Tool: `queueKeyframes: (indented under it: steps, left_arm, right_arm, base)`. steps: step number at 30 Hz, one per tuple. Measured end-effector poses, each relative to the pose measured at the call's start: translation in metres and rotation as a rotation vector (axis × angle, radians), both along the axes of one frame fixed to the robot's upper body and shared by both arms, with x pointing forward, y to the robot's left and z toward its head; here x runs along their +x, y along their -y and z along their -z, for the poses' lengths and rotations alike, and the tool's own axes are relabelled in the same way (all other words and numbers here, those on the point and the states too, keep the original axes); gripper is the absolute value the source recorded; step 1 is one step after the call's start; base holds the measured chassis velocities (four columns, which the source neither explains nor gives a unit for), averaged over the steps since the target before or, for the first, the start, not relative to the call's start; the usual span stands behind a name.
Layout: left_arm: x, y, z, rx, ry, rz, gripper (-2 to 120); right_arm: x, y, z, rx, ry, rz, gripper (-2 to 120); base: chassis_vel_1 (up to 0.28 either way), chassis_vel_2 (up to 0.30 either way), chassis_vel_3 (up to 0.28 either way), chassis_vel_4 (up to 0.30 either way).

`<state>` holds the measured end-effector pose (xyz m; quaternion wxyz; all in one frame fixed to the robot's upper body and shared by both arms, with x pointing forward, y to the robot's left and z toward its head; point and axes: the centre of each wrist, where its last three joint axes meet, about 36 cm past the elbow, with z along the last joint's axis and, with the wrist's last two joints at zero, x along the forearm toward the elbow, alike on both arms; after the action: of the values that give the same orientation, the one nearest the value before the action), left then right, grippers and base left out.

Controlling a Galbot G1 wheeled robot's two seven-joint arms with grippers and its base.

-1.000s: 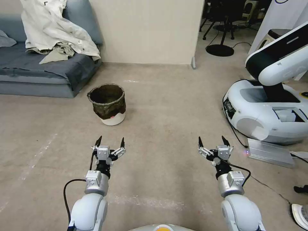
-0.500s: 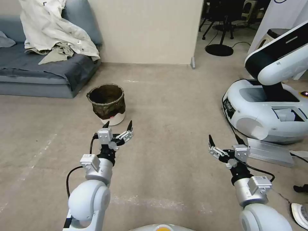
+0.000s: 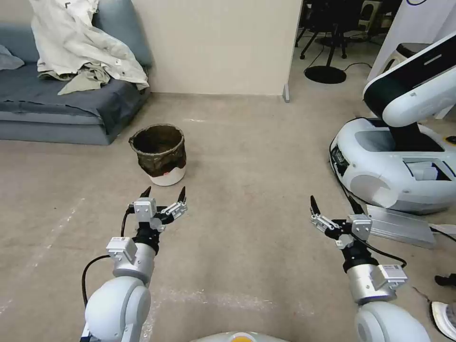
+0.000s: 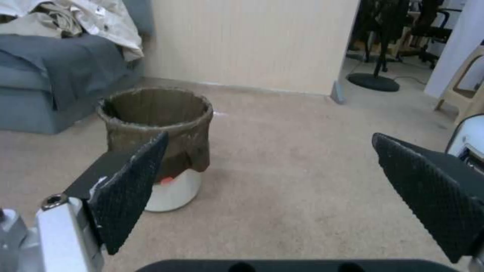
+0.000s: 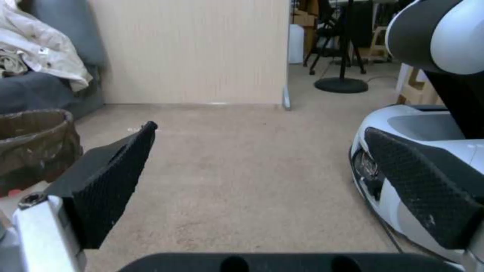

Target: Pick up the trash can from the floor.

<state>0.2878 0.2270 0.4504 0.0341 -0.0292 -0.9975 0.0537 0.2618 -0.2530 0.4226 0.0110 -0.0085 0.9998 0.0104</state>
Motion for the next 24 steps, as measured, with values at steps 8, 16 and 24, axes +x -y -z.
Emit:
queueKeyframes:
  steps: [8,16,24]
  left_arm:
    - [-0.003,0.001,-0.001,-0.005,-0.003,-0.009,100]
    - [-0.008,0.000,0.000,-0.003,-0.004,-0.030,100]
    - [-0.011,-0.001,0.001,-0.002,0.003,-0.048,100]
  right_arm:
    - [0.002,0.001,0.002,0.010,0.009,-0.004,100]
    - [0.005,0.001,0.005,0.017,0.010,-0.016,100]
    - [0.007,0.000,0.008,0.025,0.018,-0.028,100]
  base:
    - [0.000,0.000,0.000,0.000]
    - [0.016,0.014,0.016,0.013]
    - [0.076,0.077,0.071,0.071]
